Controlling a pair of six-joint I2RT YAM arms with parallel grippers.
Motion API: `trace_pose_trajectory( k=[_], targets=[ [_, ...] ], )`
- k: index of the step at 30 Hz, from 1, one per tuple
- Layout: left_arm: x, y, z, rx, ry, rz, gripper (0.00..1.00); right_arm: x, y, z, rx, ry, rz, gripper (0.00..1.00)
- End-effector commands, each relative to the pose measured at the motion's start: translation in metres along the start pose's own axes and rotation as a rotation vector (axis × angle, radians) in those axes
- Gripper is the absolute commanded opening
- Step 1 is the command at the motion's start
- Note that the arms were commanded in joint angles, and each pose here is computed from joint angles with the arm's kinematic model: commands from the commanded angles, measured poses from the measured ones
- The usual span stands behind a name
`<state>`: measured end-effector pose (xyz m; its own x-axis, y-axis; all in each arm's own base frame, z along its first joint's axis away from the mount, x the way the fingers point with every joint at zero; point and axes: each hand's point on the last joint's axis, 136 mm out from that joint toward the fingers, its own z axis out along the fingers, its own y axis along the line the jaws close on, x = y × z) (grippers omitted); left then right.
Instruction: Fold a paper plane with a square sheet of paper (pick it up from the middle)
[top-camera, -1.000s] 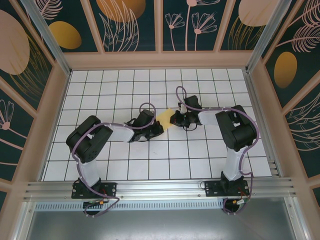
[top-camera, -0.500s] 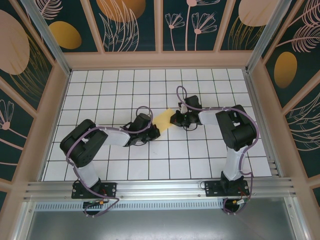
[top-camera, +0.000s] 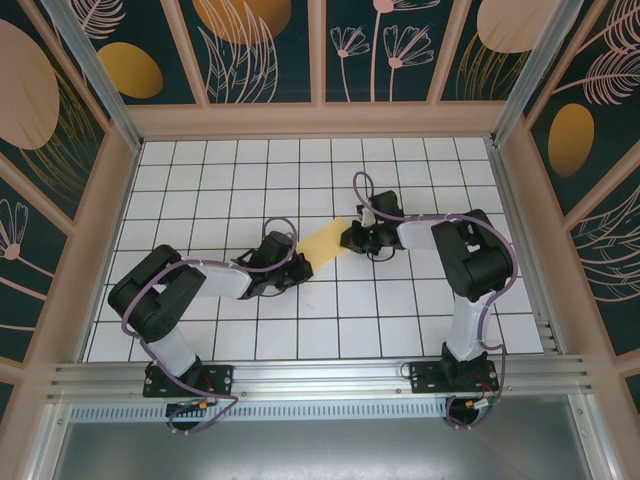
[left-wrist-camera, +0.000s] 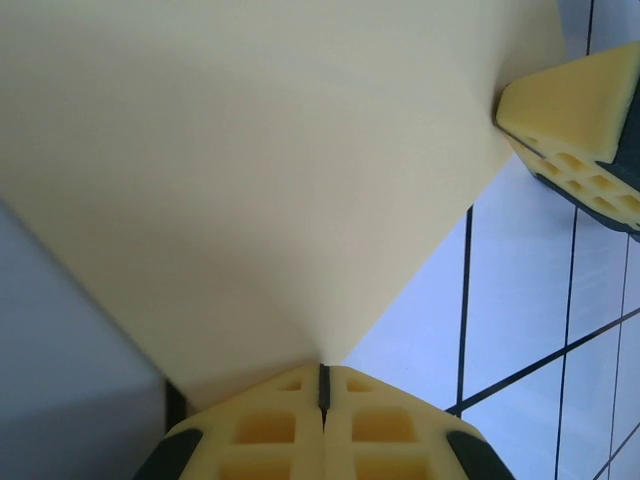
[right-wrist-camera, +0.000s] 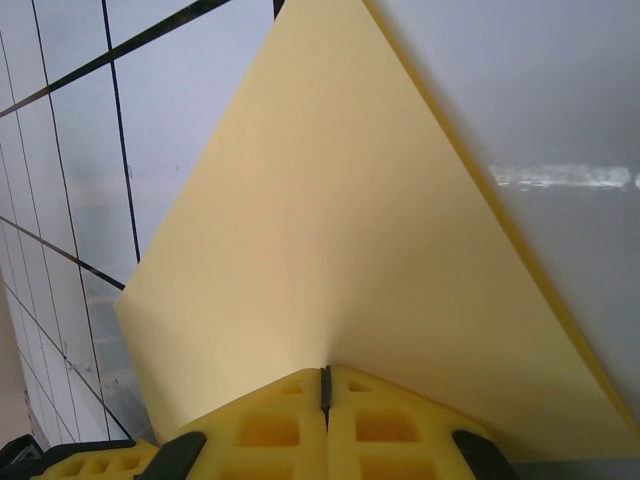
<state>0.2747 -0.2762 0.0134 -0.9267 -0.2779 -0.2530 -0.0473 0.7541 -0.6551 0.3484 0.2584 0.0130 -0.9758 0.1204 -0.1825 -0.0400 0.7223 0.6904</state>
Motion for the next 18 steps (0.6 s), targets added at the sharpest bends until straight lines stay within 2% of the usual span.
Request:
trace_pose_trajectory(
  k=[1,9,14,18],
  targets=[
    [0.019,0.059,-0.014,-0.206,0.047,-0.06,0.0,0.046,-0.09,0.012,0.295,0.105,0.119,0.0],
    [-0.017,-0.019,-0.022,0.034,-0.021,0.034,0.0,0.045,-0.087,0.013,0.284,0.105,0.12,0.0],
    [-0.031,-0.035,-0.013,0.039,-0.025,0.069,0.0,0.046,-0.088,0.014,0.286,0.107,0.123,0.0],
    [-0.03,-0.025,0.007,-0.002,0.008,0.056,0.0,0.045,-0.087,0.014,0.283,0.105,0.125,0.0]
  ],
)
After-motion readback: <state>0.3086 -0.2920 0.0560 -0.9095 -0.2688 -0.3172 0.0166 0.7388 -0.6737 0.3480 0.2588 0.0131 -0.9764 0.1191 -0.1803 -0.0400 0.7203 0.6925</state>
